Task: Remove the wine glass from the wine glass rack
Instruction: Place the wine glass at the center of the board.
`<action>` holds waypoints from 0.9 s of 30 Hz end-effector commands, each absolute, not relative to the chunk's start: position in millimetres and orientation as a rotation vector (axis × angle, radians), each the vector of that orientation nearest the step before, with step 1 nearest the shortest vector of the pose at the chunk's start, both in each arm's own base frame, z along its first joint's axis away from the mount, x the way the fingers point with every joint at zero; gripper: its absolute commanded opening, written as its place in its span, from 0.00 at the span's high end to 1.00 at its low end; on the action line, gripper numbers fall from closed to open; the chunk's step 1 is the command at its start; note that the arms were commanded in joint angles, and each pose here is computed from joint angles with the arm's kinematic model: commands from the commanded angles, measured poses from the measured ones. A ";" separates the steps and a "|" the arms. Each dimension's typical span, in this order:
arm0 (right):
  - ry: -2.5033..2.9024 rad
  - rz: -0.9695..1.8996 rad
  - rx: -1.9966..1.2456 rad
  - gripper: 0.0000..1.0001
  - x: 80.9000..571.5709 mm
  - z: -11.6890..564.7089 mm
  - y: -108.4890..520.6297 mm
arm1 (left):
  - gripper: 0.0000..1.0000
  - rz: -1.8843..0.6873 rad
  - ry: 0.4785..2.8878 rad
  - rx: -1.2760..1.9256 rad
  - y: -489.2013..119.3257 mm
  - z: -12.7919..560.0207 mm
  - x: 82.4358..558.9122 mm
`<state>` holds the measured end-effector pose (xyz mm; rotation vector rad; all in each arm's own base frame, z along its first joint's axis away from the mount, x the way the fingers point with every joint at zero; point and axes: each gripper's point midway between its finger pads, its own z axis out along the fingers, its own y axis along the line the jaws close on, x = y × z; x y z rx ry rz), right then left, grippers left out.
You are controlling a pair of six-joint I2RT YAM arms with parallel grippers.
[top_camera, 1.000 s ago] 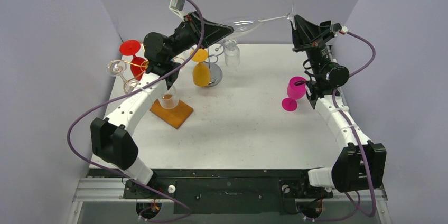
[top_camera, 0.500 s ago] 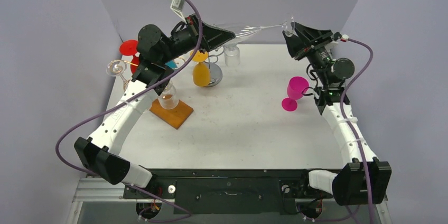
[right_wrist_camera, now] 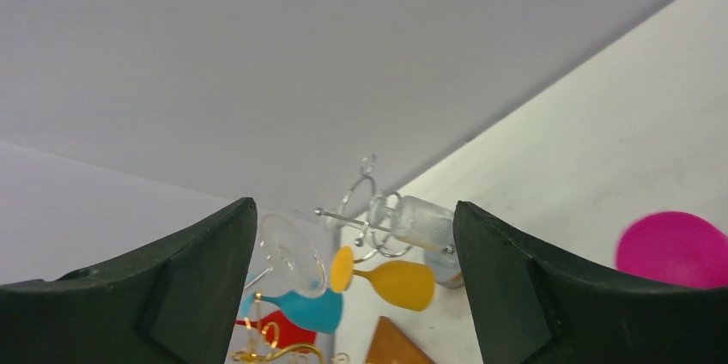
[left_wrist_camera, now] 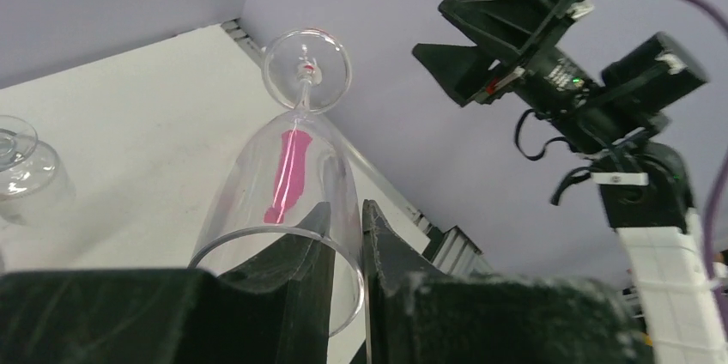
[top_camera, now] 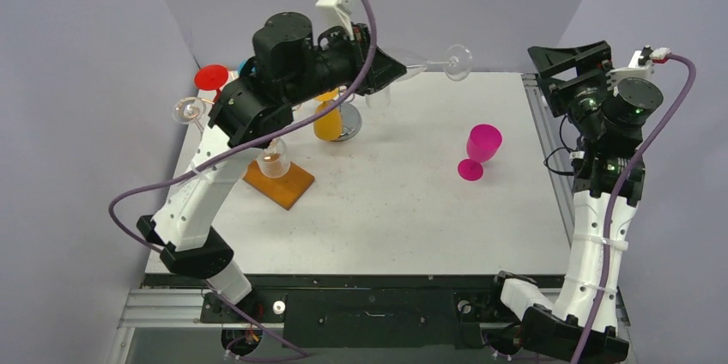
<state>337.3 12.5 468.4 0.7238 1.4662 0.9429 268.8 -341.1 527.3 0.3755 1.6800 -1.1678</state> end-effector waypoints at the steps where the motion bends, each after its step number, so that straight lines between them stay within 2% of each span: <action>1: 1.601 0.615 0.697 0.20 308.5 442.0 -9.4 | 1.00 -0.860 1.928 0.408 -351.9 458.9 284.1; 6: 1.600 0.502 0.712 0.20 295.0 442.3 -21.2 | 1.00 -0.758 2.055 0.430 -388.1 409.0 292.9; 15: 1.581 0.483 0.709 0.20 285.2 448.2 -21.3 | 1.00 -0.644 2.216 0.501 -443.1 316.0 305.9; 27: 1.580 0.489 0.711 0.20 282.5 445.7 -19.5 | 1.00 -0.559 2.295 0.580 -475.5 246.2 316.0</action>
